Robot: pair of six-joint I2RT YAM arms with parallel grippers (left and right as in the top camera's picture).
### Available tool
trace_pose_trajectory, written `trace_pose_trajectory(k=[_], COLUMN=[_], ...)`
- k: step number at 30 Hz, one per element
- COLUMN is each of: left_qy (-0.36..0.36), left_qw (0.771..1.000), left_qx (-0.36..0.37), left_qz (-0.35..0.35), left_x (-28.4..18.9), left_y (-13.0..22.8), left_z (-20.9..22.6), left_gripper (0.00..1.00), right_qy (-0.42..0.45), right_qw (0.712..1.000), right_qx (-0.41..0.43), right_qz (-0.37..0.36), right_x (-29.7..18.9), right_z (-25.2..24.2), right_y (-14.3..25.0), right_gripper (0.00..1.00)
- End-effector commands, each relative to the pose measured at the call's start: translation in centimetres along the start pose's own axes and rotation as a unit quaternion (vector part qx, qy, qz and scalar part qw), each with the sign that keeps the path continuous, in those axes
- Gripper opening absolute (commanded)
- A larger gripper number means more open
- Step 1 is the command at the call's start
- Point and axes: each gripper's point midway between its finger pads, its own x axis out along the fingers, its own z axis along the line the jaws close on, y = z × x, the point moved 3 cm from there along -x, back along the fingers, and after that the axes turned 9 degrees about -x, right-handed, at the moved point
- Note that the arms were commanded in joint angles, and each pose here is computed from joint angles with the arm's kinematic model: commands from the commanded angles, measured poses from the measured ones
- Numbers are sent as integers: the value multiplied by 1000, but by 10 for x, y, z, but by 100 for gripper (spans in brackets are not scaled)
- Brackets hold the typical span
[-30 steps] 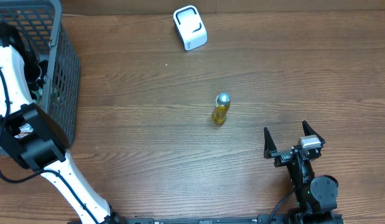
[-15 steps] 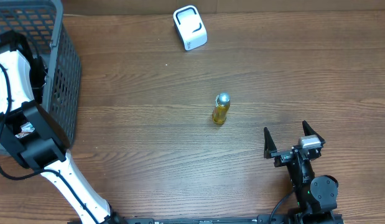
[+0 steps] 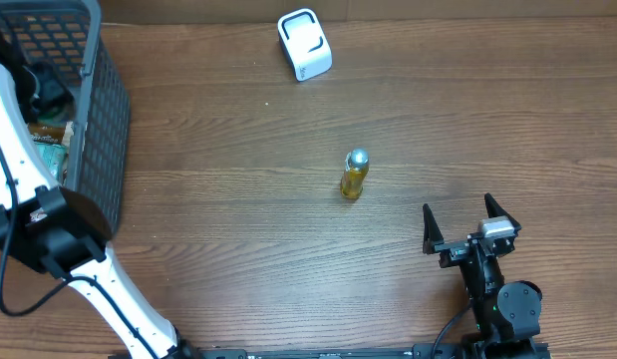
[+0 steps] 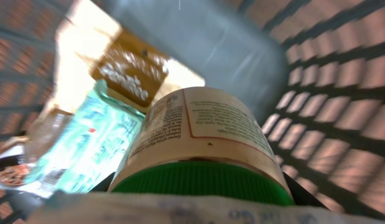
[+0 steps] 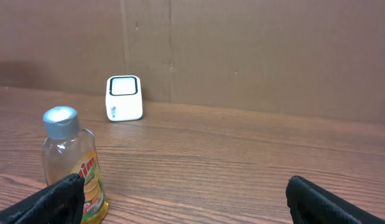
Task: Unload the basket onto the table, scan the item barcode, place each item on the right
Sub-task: 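Reach into the basket and grasp the Kleenex tissue pack, then lift the Kleenex pack out and carry it toward the scanner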
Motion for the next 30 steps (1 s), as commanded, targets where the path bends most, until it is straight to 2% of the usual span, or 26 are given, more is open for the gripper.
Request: trace_pose_trajectory(k=[1, 10, 17, 20, 22, 26, 30], left_qy=[68, 146, 176, 182, 194, 213, 224], left_qw=[992, 977, 978, 976, 965, 928, 889], left_qx=[-26, -33, 29, 95, 164, 298, 395], left_qz=[-98, -152, -107, -77, -70, -69, -60], left_x=[-96, -184, -202, -201, -204, -210, -211], left_y=[-8, 20, 71, 99, 119, 154, 187], left_z=[-16, -35, -76, -102, -126, -162, -186], left_gripper=[45, 41, 41, 40, 41, 41, 41], right_qy=[6, 6, 6, 6, 6, 6, 6], right_qw=[1000, 1000, 1000, 1000, 1000, 1000, 1000], right_qx=[-2, -2, -2, -2, -2, -2, -2], right_qz=[2, 2, 2, 2, 2, 2, 2], right_x=[0, 0, 0, 0, 0, 0, 0], right_z=[-1, -1, -1, -1, -1, -1, -1], right_y=[3, 3, 3, 3, 3, 3, 3], right_gripper=[100, 100, 100, 100, 100, 100, 100])
